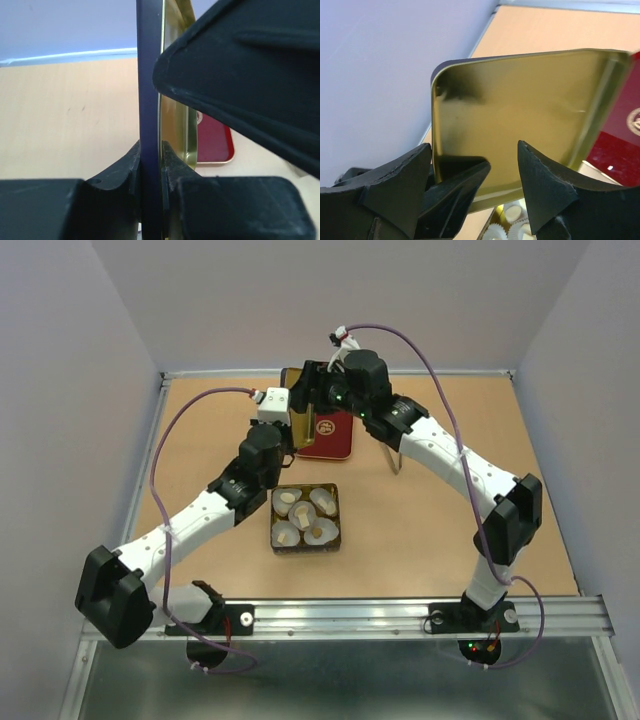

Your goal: Pack the chocolate

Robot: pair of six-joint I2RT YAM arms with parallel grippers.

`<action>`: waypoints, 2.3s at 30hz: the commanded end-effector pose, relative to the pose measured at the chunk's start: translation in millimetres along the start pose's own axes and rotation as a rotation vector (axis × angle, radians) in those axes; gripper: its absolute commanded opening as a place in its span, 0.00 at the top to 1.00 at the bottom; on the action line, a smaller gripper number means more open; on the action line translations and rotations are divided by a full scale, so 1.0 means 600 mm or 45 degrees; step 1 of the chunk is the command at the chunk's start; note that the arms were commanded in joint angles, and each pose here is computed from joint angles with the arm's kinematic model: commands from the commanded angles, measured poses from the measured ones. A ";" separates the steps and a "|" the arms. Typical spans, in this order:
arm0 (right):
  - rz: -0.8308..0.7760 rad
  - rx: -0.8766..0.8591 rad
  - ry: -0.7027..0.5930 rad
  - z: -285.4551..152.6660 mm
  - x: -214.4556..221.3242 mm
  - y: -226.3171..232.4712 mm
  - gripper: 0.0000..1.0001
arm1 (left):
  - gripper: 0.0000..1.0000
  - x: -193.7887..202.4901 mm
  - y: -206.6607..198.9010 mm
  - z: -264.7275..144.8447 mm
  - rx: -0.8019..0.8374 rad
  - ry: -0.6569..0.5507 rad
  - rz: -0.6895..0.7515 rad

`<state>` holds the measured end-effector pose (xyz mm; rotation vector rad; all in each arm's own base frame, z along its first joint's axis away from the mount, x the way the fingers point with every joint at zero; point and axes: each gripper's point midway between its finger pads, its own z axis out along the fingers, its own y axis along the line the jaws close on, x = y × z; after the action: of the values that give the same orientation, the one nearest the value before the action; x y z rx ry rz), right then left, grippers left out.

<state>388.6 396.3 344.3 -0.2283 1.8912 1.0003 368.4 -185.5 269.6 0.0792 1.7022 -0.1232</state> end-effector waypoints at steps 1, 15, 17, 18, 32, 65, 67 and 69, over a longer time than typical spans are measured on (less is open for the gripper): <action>-0.021 -0.062 -0.102 -0.015 -0.056 0.042 0.26 | 1.00 -0.082 -0.026 -0.029 0.151 -0.223 -0.119; -0.024 -0.100 -0.119 -0.008 -0.073 0.057 0.25 | 1.00 -0.060 -0.049 -0.033 0.236 -0.198 0.023; -0.018 -0.075 -0.107 0.000 -0.068 0.049 0.25 | 1.00 -0.063 -0.049 -0.034 0.225 -0.204 0.047; -0.013 -0.066 -0.101 0.003 -0.065 0.046 0.25 | 1.00 -0.060 -0.048 -0.035 0.211 -0.198 0.076; -0.066 0.157 0.064 0.031 -0.025 -0.015 0.34 | 1.00 -0.054 -0.056 -0.030 0.085 -0.137 0.409; -0.132 0.366 0.165 0.026 0.020 -0.084 0.94 | 0.37 -0.113 -0.049 -0.082 0.137 -0.273 0.331; -0.138 0.392 0.153 0.027 0.017 -0.092 0.95 | 0.35 -0.117 -0.058 -0.094 0.206 -0.288 0.300; -0.146 0.413 0.145 0.030 0.014 -0.101 0.98 | 0.34 -0.108 -0.063 -0.100 0.251 -0.279 0.296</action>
<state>416.8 383.0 311.7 -0.2036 2.0835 0.7002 324.6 -209.6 322.3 0.4181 1.5158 -0.0022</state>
